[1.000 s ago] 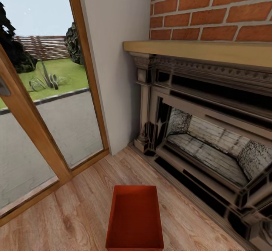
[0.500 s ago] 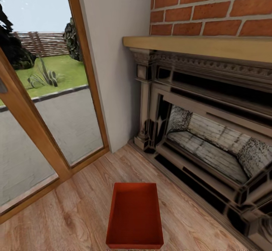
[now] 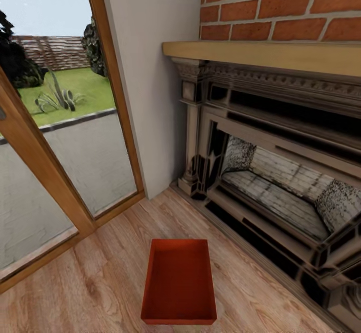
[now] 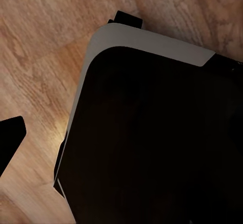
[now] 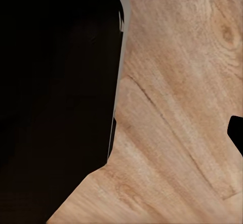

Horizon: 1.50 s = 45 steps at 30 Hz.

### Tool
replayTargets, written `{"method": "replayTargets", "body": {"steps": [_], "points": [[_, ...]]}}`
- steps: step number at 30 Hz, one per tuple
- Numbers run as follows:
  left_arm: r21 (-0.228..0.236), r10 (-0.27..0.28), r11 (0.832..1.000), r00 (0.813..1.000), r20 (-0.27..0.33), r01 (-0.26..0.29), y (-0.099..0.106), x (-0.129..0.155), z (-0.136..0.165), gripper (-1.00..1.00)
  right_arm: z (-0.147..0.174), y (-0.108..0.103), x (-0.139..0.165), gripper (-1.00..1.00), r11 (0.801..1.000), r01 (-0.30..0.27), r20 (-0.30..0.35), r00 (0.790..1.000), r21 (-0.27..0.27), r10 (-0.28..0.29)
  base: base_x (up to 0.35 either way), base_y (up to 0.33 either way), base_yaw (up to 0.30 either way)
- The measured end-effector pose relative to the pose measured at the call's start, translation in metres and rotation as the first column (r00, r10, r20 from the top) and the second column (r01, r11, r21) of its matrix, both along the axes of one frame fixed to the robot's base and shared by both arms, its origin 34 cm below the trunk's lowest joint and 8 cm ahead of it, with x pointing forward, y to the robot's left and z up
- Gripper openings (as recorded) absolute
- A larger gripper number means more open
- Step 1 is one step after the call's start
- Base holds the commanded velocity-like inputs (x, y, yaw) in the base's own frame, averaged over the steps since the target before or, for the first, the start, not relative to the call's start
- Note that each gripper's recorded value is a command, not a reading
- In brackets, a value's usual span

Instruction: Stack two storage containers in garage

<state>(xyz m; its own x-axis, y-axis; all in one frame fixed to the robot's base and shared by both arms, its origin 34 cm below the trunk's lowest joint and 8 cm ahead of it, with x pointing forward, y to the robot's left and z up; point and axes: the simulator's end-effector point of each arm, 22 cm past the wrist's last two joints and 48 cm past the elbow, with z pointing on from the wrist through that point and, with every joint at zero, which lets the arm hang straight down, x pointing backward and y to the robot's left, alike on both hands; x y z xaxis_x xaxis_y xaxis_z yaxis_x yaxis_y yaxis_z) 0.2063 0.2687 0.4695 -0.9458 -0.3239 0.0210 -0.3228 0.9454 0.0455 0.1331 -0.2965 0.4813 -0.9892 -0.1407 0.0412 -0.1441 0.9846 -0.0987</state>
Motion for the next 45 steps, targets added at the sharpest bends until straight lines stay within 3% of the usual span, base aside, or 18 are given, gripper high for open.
{"method": "replayTargets", "body": {"steps": [45], "points": [[0.000, 0.000, 1.000, 0.997, -0.073, 0.000, 0.000, -0.030, -0.004, 1.00, 0.001, 0.001, -0.028, 1.00, 1.000, 0.000, -0.070, 0.998, 0.000, 0.000, 0.000, 0.000, 0.000]]}}
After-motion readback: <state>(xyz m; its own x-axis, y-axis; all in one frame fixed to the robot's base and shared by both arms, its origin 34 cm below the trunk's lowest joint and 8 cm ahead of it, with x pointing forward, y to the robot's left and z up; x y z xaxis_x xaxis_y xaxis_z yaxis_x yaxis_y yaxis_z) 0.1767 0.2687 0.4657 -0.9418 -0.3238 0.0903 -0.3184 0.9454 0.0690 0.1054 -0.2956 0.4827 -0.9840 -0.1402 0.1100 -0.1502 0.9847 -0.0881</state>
